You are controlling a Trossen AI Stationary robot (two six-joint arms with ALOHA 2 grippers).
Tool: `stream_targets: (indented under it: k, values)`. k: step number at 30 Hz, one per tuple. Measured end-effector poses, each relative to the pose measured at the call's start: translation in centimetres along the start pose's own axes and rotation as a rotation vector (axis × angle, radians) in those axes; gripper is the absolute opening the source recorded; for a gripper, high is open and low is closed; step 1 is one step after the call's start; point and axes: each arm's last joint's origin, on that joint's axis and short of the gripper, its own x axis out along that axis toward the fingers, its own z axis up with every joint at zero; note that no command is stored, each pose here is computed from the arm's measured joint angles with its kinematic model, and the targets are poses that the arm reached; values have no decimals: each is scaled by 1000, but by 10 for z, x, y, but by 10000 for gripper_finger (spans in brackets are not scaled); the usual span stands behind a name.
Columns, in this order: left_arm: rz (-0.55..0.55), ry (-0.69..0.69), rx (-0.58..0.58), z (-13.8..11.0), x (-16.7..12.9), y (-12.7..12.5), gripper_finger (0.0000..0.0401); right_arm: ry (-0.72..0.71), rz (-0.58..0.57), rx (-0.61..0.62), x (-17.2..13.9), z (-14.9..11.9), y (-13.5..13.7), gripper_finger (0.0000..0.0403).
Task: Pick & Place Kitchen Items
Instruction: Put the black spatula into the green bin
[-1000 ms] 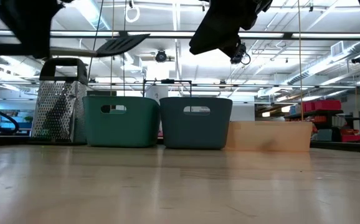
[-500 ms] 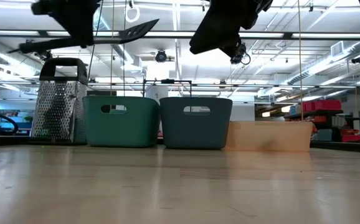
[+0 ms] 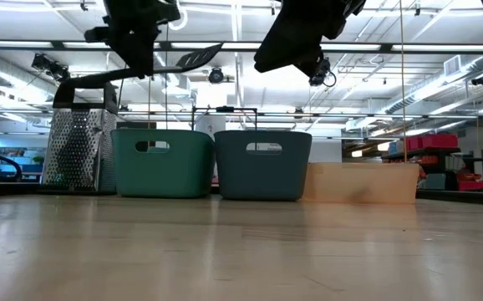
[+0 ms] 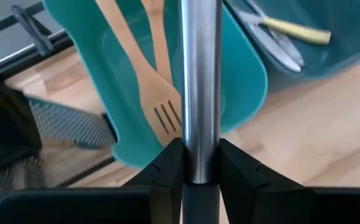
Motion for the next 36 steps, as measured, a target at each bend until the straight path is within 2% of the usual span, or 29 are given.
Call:
stream_targets:
  k: [6, 12, 22, 36]
  values:
    - [-32, 9, 7, 19, 10, 10, 80, 0, 0, 28, 0, 0, 0, 68]
    - [-9, -3, 22, 25, 14, 16, 80, 0, 0, 27, 0, 0, 0, 68]
    - [-44, -59, 63, 40, 20, 20, 80, -2, 1, 27, 0, 0, 0, 68]
    - [24, -26, 120, 48, 30, 38, 80, -116, 41, 38, -1, 11, 4, 68]
